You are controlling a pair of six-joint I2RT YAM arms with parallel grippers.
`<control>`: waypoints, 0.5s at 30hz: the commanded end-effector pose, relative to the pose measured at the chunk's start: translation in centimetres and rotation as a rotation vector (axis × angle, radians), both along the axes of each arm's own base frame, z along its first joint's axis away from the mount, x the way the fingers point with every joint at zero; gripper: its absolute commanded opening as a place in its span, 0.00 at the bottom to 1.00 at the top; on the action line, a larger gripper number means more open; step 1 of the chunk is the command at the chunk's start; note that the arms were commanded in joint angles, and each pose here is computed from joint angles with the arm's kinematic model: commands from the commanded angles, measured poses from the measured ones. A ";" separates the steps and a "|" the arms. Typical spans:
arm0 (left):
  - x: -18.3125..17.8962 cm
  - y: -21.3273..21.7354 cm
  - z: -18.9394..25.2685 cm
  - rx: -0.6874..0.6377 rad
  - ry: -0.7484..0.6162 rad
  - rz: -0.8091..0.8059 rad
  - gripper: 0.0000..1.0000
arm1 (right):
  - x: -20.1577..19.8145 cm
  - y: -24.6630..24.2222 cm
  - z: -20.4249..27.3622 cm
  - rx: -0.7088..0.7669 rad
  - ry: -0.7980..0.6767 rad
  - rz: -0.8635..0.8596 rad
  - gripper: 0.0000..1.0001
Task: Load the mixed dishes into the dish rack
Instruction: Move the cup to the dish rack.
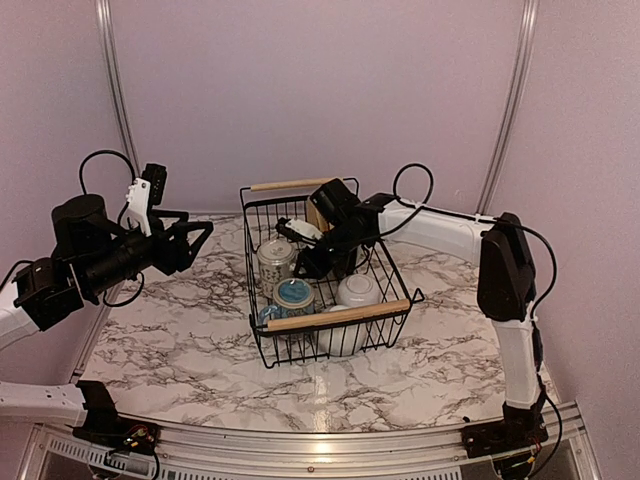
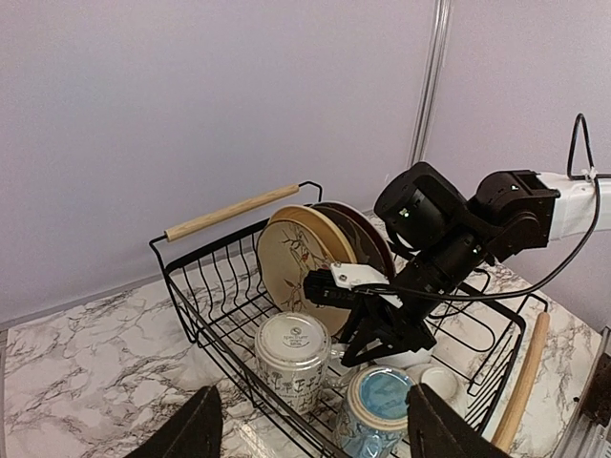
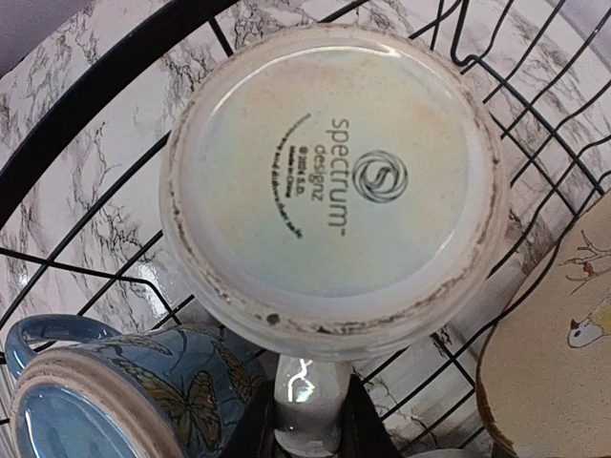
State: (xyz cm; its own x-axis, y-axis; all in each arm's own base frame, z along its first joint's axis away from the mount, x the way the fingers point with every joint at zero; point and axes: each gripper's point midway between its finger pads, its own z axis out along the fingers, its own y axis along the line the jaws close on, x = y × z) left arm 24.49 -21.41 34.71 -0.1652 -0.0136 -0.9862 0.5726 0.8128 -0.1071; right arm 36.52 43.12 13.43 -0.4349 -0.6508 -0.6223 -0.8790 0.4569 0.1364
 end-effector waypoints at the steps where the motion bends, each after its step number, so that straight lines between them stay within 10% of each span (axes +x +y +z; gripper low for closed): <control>1: 0.0 -0.3 0.1 -0.007 -0.005 -0.014 0.68 | -0.2 0.5 3.2 0.046 -0.050 0.122 0.04; 5: 0.0 -0.3 0.1 -0.007 -0.005 -0.013 0.68 | -0.4 0.1 2.8 0.035 -0.034 0.132 0.03; 15: 0.0 -0.5 0.2 -0.006 -0.003 -0.018 0.68 | -1.0 -1.0 4.9 0.041 -0.074 0.141 0.42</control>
State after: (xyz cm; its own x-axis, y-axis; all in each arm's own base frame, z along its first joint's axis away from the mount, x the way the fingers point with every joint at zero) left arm 24.57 -21.63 34.48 -0.1706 -0.0079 -0.9853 0.5764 0.8103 -0.1064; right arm 35.68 42.21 13.67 -0.3553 -0.7129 -0.6046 -0.9264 0.3547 0.1262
